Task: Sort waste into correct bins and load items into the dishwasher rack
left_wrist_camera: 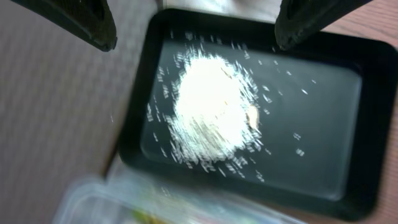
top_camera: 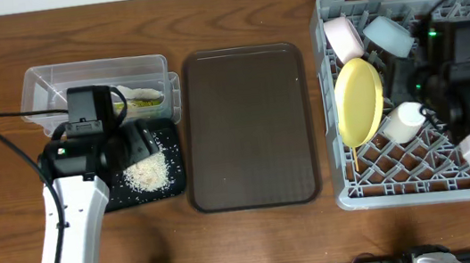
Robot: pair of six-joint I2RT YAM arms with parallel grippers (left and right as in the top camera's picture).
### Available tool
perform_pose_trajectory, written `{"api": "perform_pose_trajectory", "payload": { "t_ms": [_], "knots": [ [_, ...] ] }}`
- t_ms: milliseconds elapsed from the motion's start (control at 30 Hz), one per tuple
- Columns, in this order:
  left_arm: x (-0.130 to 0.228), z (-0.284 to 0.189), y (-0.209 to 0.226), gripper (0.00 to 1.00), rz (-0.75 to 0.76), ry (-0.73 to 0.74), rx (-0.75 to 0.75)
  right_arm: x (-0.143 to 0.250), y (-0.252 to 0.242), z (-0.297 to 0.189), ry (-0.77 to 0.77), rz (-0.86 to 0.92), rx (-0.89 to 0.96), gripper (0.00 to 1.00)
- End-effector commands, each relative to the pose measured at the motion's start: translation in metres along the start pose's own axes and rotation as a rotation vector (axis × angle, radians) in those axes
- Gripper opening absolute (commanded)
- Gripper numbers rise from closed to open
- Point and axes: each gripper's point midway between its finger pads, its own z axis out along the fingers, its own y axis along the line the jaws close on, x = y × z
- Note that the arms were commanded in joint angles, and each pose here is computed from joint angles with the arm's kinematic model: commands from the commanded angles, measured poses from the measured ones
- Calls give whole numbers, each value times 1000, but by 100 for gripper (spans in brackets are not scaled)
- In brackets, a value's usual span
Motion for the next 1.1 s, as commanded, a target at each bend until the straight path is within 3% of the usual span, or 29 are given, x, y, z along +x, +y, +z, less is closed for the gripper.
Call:
{"api": "perform_pose_trajectory", "payload": {
  "t_ms": [0, 233, 367, 500, 533, 567, 600, 800, 1067],
  "knots": [
    [22, -1, -7, 84, 95, 98, 45, 10, 8, -1, 52, 28, -117, 64],
    [52, -9, 4, 73, 94, 202, 12, 40, 3, -8, 152, 40, -100, 64],
    [56, -19, 6, 72, 95, 94, 47, 54, 1, -15, 117, 36, -105, 64],
    [59, -35, 7, 73, 100, -83, 103, 70, -2, -29, -14, 22, -120, 63],
    [59, -40, 8, 73, 94, -140, 121, 74, -4, -33, -56, 19, -120, 67],
    [59, -44, 8, 82, 84, -185, 137, 77, -7, -37, -92, 16, -112, 99],
    [59, -48, 8, 90, 83, -227, 151, 81, -11, -40, -126, 15, -94, 99],
    [51, -78, 6, 92, 85, -430, 216, 107, -18, -53, -203, 11, -89, 99],
    [55, -80, 8, 93, 85, -429, 215, 145, -24, -52, -78, 20, -67, 99]
  ]
}}
